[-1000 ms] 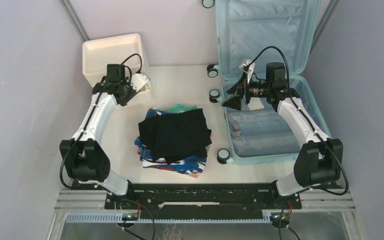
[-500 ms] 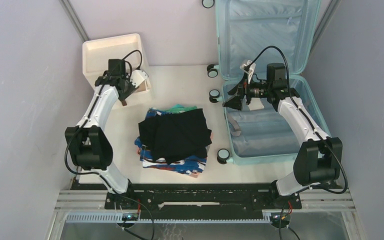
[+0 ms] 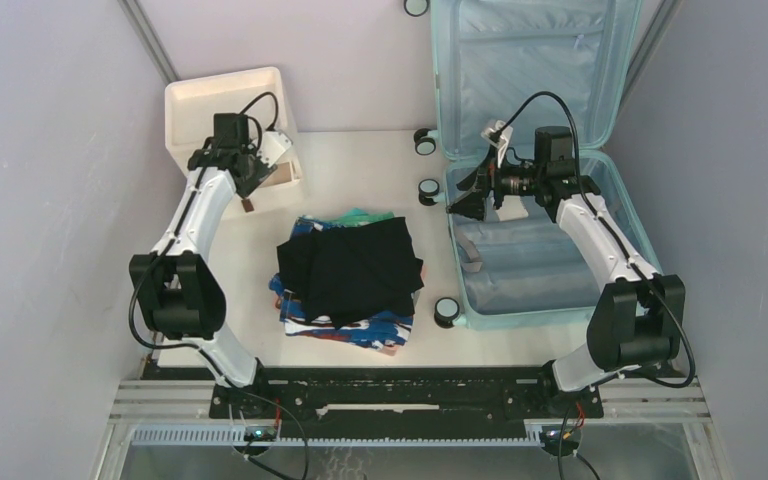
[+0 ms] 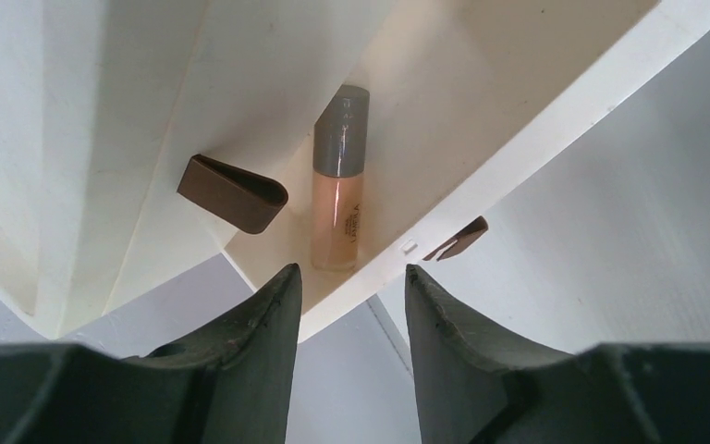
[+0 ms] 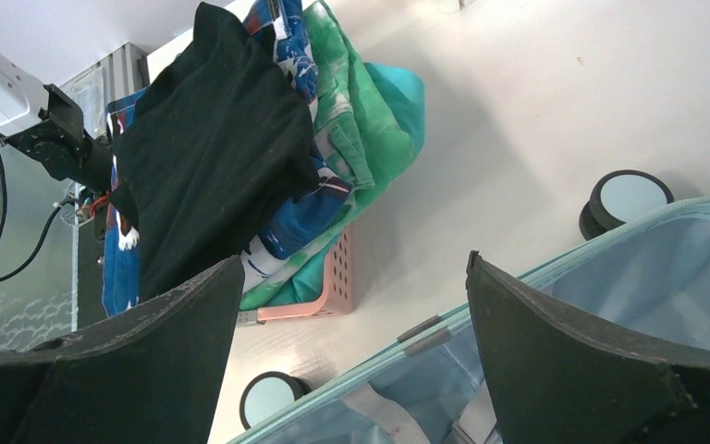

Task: Open, take out, and arrange the luggage

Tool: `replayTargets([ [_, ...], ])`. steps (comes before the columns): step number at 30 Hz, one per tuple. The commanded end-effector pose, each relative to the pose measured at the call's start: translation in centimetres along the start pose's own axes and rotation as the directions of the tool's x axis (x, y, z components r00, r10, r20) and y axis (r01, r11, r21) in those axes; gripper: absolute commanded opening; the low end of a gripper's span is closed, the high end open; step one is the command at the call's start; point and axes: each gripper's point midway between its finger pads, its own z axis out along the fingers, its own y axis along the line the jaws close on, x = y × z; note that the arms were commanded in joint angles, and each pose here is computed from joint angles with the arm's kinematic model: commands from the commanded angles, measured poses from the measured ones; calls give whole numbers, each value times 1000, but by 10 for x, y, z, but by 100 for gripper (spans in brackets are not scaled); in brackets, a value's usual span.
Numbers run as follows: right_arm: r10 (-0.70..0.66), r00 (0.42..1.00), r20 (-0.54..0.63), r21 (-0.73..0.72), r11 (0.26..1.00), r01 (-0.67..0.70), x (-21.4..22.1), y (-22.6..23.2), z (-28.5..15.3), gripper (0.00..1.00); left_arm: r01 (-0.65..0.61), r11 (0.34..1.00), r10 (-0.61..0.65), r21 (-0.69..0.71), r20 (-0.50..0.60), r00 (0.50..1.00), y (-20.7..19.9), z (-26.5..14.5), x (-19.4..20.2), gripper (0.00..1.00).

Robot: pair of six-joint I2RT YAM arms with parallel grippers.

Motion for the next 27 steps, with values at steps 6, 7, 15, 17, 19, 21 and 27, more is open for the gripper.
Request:
replayTargets([
  [6, -62, 998, 26, -10, 998, 63, -17, 0, -5, 97, 251, 967, -241, -40, 164, 957, 9, -39, -19, 46],
  [7, -61, 998, 25, -9, 998, 61, -17, -1, -5, 97, 281, 959, -271, -31, 186, 944, 5, -42, -19, 44],
  [15, -48, 999, 23, -7, 999, 48, -13, -6, -3, 97, 560, 827, -540, 42, 333, 773, -31, -49, -3, 20],
  [17, -48, 999, 24, -7, 999, 48, -14, -7, -3, 96, 629, 775, -600, 57, 375, 706, -36, -45, 2, 15],
  [19, -45, 999, 23, -8, 999, 45, -13, -9, -2, 97, 699, 711, -664, 73, 396, 634, -41, -39, 9, 10],
  [21, -40, 999, 22, -8, 999, 40, -12, -10, -2, 97, 756, 643, -727, 125, 409, 551, -46, -33, 13, 4],
  [27, -33, 999, 17, -5, 999, 33, -9, -12, -1, 96, 837, 470, -850, 281, 398, 344, -53, -13, 17, 0],
])
